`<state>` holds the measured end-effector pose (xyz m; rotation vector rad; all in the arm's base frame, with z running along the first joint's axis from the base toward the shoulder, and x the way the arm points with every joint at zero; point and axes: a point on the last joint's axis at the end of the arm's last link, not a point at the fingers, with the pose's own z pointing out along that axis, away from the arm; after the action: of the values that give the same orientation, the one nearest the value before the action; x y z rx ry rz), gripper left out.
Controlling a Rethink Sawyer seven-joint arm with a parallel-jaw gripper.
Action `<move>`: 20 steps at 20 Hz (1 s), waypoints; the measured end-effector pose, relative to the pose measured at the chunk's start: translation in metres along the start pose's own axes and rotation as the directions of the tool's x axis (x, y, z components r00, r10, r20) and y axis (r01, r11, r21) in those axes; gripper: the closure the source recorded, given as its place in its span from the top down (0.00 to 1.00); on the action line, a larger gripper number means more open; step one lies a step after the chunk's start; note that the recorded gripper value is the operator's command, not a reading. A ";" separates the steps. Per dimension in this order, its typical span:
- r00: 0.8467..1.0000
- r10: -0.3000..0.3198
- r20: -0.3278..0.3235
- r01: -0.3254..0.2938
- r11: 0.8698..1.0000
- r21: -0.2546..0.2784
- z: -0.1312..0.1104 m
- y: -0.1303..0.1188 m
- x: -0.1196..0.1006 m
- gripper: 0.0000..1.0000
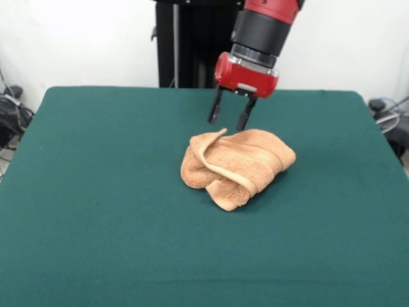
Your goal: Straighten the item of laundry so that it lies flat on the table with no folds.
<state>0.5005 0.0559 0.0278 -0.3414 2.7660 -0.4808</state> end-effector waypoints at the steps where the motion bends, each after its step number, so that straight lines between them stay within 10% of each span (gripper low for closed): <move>1: 1.000 -0.002 -0.001 0.002 1.000 0.001 0.001 0.000 0.001 1.00; 20: 1.000 -0.022 -0.022 0.023 1.000 0.018 0.014 -0.004 0.020 1.00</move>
<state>0.4872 0.0431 0.0117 -0.3655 2.7799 -0.5178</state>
